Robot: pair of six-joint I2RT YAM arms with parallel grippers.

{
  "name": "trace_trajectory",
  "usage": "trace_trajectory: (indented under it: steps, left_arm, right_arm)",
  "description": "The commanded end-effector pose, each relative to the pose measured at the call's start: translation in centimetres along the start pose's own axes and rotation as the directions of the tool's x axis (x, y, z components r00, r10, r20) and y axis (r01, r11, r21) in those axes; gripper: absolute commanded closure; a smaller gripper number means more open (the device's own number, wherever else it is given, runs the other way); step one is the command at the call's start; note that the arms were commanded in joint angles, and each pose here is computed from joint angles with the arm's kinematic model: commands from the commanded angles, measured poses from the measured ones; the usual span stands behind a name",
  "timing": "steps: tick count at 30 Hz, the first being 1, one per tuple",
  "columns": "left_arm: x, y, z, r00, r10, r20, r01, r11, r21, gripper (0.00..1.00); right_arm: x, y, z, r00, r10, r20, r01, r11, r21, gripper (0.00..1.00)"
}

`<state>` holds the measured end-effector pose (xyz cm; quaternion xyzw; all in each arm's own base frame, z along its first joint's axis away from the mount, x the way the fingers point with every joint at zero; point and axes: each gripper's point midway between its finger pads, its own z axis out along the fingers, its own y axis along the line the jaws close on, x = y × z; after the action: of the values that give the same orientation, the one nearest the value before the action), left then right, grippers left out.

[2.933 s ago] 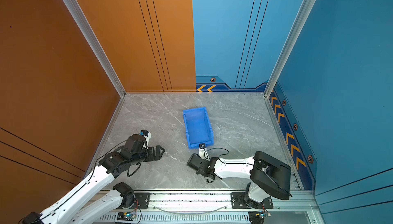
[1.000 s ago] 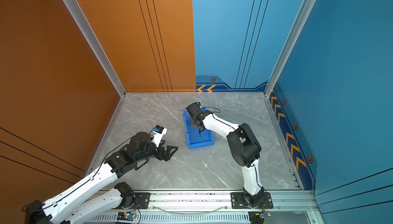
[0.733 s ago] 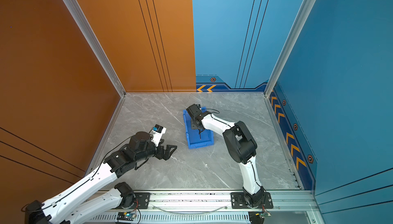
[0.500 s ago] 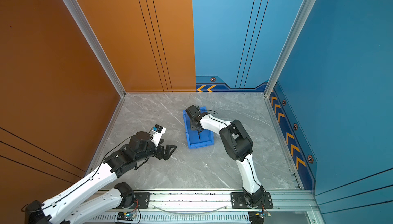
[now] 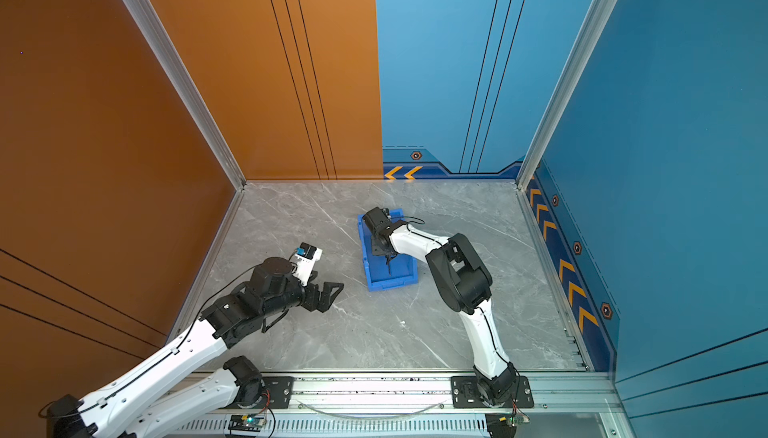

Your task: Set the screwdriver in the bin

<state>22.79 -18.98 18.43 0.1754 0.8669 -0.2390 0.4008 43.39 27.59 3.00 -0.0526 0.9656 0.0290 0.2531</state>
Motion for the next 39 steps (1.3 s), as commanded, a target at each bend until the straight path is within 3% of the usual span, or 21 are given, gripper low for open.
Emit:
trace_trajectory:
  steps: [1,6,15,21,28,33,39]
  left_arm:
    - [-0.5,0.1,-0.6,1.000,0.004,0.016,-0.004,1.000,-0.013,0.02]
    - [-0.8,0.0,-0.9,1.000,0.005,0.028,-0.005,1.000,-0.008,0.02]
    - [-1.0,-0.2,-1.6,0.999,0.006,0.054,-0.006,1.000,0.005,0.02]
    - [-0.7,0.0,-2.1,0.998,0.003,0.067,-0.003,1.000,0.001,0.02]
    - [-0.2,0.7,-3.0,0.996,0.001,0.088,0.001,1.000,-0.018,0.02]
    - [0.8,2.3,-3.2,0.995,-0.041,0.090,0.047,0.997,-0.068,0.02]
    - [0.6,5.2,-3.8,0.991,-0.053,0.121,0.079,0.973,-0.218,0.02]
  right_arm:
    - [-0.7,0.3,-0.1,1.000,0.016,0.023,-0.016,1.000,-0.004,0.73]
    - [-1.0,0.3,-0.7,0.999,0.017,0.038,-0.017,1.000,-0.003,0.70]
    - [-2.7,0.9,-3.8,0.993,-0.018,0.115,0.017,1.000,0.009,0.54]
    - [-4.0,0.4,-8.0,0.983,-0.033,0.181,0.026,0.999,0.043,0.50]
    - [-3.0,0.7,-14.9,0.963,-0.091,0.255,0.063,0.991,0.116,0.43]
    - [-1.8,-0.1,-19.5,0.946,-0.083,0.312,0.047,0.992,0.121,0.30]
    - [-0.6,-3.3,-22.3,0.922,-0.089,0.377,0.053,0.993,0.106,0.21]
